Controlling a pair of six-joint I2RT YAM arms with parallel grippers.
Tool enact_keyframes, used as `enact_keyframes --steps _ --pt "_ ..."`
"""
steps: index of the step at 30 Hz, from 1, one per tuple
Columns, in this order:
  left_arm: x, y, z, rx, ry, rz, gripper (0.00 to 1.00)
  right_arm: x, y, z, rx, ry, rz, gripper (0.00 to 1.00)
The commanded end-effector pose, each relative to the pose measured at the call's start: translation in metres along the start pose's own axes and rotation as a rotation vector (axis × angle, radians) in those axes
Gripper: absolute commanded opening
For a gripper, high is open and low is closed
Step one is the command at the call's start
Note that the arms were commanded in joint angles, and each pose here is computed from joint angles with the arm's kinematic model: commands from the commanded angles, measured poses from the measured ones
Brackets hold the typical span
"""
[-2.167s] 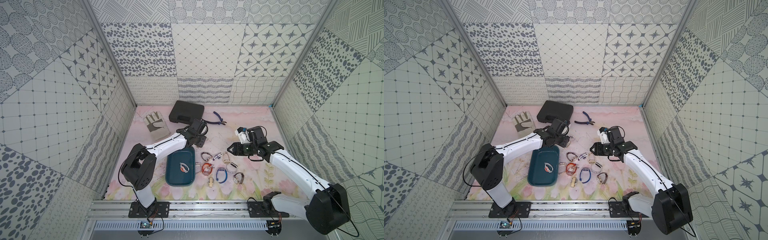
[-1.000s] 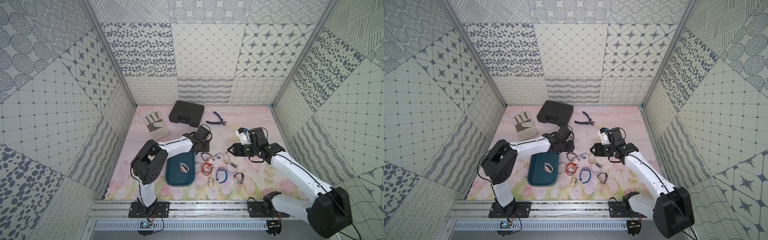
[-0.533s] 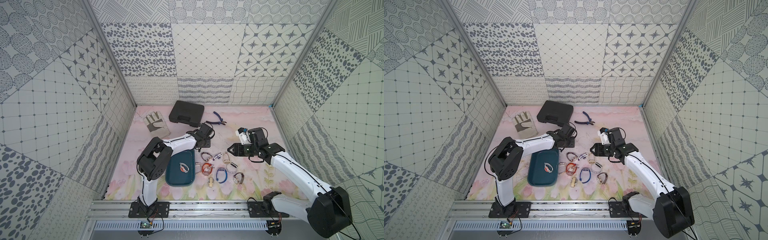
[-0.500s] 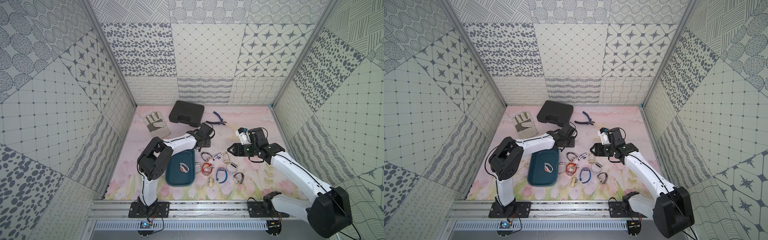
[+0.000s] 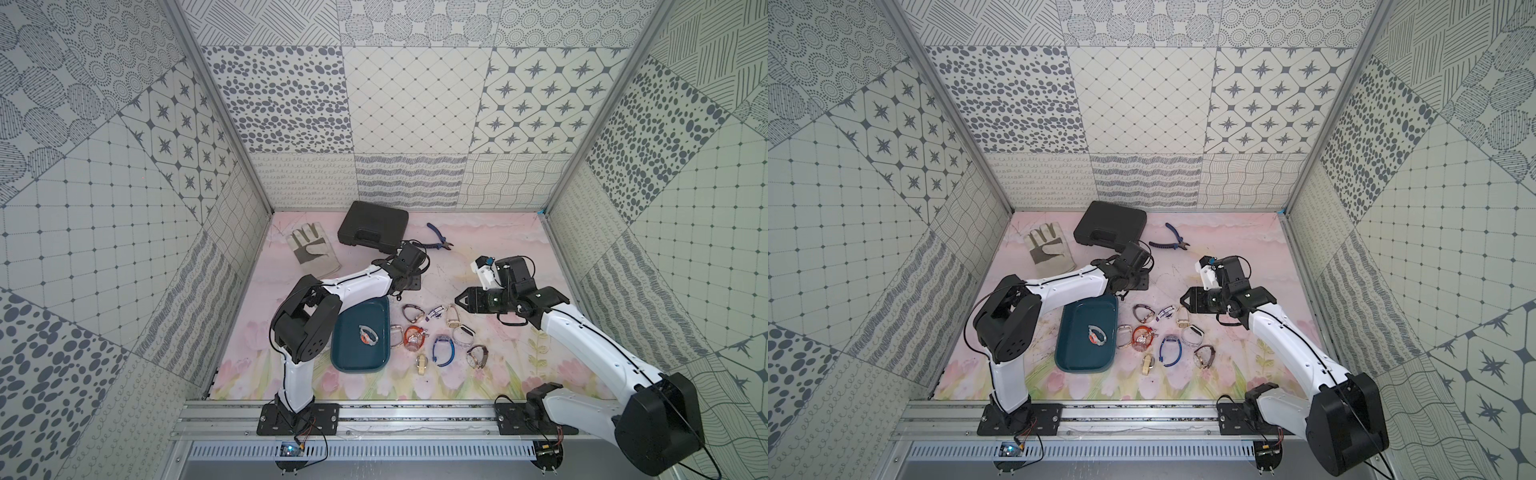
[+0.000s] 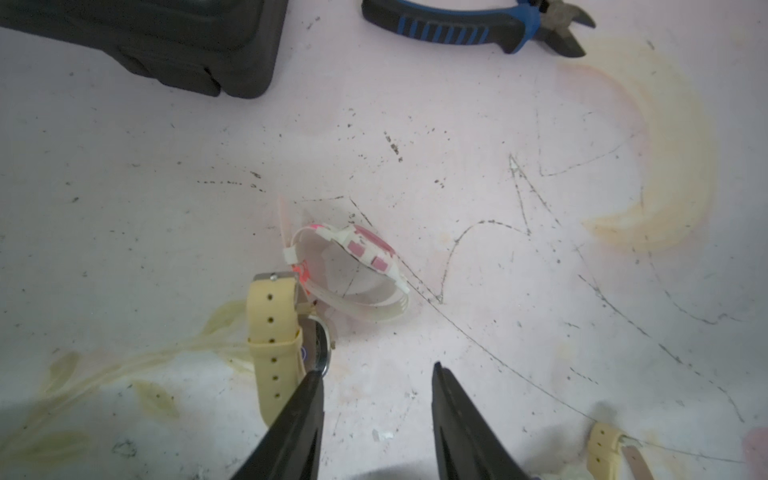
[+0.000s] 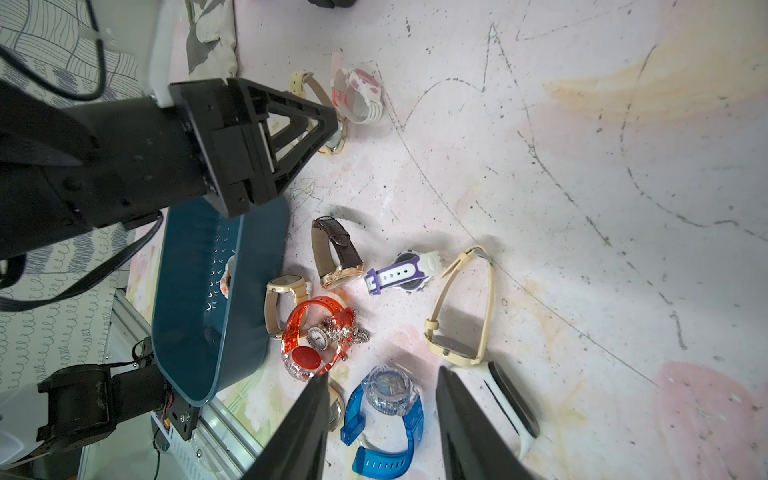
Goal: Put the watch into the storage box
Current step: Pick up the watch at the center of the board.
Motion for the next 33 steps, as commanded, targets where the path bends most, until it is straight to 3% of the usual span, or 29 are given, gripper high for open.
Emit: enact_keyframes --steps 1,6,21,22,29,33 --pt "-0.007 -0.026 0.006 0.003 -0.005 0.049 0.51 0.001 0.001 -0.005 -0.023 -0.02 -0.009 0.47" --pt "0.02 -0.031 0.008 0.029 -0.008 -0.035 0.53 0.0 0.003 -0.004 -0.015 -0.018 -0.01 0.47" --pt "0.037 0.025 -0.004 0.102 0.027 -0.074 0.48 -0.001 0.003 -0.003 -0.013 -0.013 -0.006 0.47" --pt "0.036 0.027 -0.004 0.101 0.029 -0.068 0.46 -0.001 0.003 -0.003 -0.013 -0.015 -0.006 0.47" --pt "0.038 0.023 -0.008 0.097 0.035 -0.057 0.04 -0.001 0.002 -0.002 -0.018 -0.014 -0.008 0.46" --pt "0.044 -0.005 -0.01 0.041 0.002 -0.022 0.02 -0.002 0.003 -0.003 -0.019 -0.013 -0.007 0.47"
Point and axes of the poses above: each gripper's point midway between its finger pads, its own y axis out along the fingers, its own x axis along the line the jaws close on, z = x × y, the point moved 2 cm from there along -y, back along the fingers, and after that the axes turned 15 degrees about y, right-handed, at the moved point
